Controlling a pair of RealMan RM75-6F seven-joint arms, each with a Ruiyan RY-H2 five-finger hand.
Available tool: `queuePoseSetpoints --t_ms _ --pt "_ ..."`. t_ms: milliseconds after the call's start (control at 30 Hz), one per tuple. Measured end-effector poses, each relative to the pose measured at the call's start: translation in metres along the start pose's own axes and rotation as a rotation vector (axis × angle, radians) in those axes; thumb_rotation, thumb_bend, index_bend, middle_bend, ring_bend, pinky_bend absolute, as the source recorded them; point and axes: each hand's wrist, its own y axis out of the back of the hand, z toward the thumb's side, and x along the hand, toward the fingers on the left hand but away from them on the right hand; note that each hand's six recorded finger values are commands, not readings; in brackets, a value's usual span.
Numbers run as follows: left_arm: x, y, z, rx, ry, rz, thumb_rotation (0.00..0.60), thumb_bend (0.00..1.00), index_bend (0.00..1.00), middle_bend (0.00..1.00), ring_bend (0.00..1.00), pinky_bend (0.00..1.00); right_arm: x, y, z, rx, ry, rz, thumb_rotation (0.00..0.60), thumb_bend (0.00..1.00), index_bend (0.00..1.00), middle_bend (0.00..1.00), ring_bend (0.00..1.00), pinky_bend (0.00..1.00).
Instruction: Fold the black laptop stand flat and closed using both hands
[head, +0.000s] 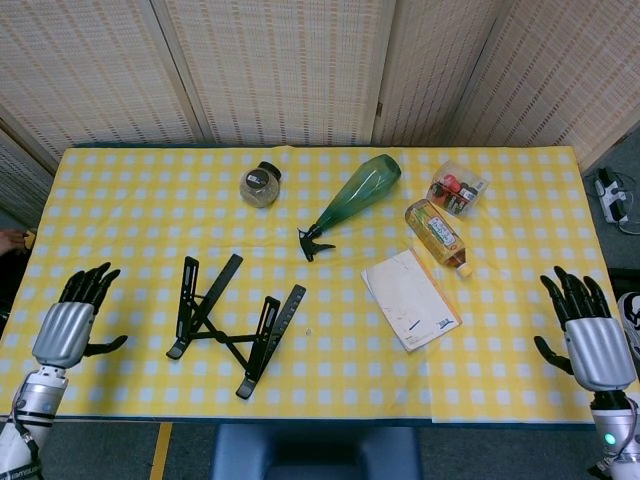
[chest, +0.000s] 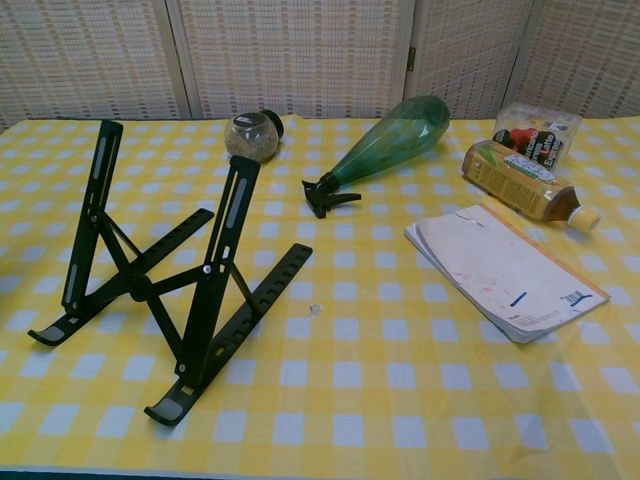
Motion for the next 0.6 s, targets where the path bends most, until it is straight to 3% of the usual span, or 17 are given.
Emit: queuePoseSetpoints --t_ms 133,267,467,600 --pt "0.023 -0.009 0.004 -0.066 -0.031 -0.062 0.600 0.44 0.07 0.05 0.05 0.00 0.001 0.000 -0.001 -0.003 0.002 0.000 0.600 0.30 0.00 0.00 0.06 0.00" --pt "0.043 -0.022 0.007 -0.140 -0.046 -0.137 0.600 0.56 0.06 0.07 0.08 0.00 0.002 -0.001 -0.001 -0.015 0.001 0.010 0.600 0.30 0.00 0.00 0.06 0.00" --pt "0.067 -0.040 0.011 -0.242 -0.044 -0.223 0.600 0.69 0.09 0.17 0.17 0.00 0.000 -0.003 0.000 -0.019 0.008 0.019 0.600 0.30 0.00 0.00 0.06 0.00" --pt "0.071 -0.051 0.015 -0.248 -0.052 -0.258 0.600 0.72 0.13 0.25 0.23 0.01 -0.001 -0.004 0.001 -0.020 0.011 0.026 0.600 0.30 0.00 0.00 0.06 0.00"
